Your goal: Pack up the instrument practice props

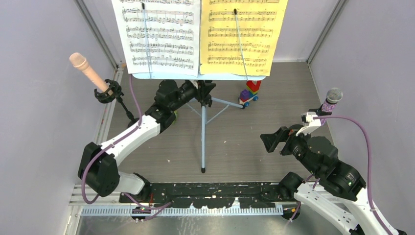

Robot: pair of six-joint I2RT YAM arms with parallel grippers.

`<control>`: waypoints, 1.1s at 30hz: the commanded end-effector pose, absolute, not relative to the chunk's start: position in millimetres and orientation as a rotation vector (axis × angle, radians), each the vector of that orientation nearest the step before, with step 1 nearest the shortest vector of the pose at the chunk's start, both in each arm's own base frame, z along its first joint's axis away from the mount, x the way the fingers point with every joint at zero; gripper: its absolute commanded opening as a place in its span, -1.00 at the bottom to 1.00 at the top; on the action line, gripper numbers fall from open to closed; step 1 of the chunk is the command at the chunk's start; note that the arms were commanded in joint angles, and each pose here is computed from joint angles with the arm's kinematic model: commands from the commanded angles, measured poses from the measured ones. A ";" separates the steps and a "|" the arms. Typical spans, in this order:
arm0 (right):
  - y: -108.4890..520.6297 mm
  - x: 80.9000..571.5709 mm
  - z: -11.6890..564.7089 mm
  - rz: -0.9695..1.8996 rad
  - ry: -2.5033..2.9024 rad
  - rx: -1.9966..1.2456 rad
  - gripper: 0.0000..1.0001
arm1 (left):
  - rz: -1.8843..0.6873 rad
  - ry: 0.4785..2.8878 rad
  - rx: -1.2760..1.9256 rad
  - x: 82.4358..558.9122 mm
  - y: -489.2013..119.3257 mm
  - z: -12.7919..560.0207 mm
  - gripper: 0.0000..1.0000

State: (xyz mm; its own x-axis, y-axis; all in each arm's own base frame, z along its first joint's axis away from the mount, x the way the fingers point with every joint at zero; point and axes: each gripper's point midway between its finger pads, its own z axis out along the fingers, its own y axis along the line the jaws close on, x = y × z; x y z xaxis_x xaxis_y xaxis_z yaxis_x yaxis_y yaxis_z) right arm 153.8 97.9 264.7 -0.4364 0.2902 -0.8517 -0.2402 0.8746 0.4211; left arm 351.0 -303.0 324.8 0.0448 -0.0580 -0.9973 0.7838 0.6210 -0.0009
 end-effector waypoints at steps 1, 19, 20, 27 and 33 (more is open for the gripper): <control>100.1 156.8 277.0 0.624 1.891 0.056 1.00 | -0.783 1.200 0.605 345.6 -314.3 385.8 -1.00; 104.0 160.1 277.0 0.612 1.901 0.030 0.99 | -0.698 1.229 0.536 353.4 -311.4 356.2 -0.14; 104.2 160.3 277.2 0.612 1.900 0.030 1.00 | -0.693 1.226 0.532 352.6 -309.7 356.9 -0.05; 104.6 160.2 276.9 0.611 1.903 0.026 1.00 | -0.671 1.203 0.529 345.7 -300.9 367.2 0.26; 102.8 158.6 278.4 0.615 1.896 0.030 0.99 | -0.679 1.188 0.530 330.6 -291.2 374.2 0.33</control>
State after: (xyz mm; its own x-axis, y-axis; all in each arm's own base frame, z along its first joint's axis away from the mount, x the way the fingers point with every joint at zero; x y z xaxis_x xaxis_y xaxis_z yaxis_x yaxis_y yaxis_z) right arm 157.9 101.6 261.1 -0.4511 0.2723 -0.8499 -0.2356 0.8822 0.4077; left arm 346.2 -303.5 341.2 0.1370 -0.1427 -0.9802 0.7292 0.6843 0.0023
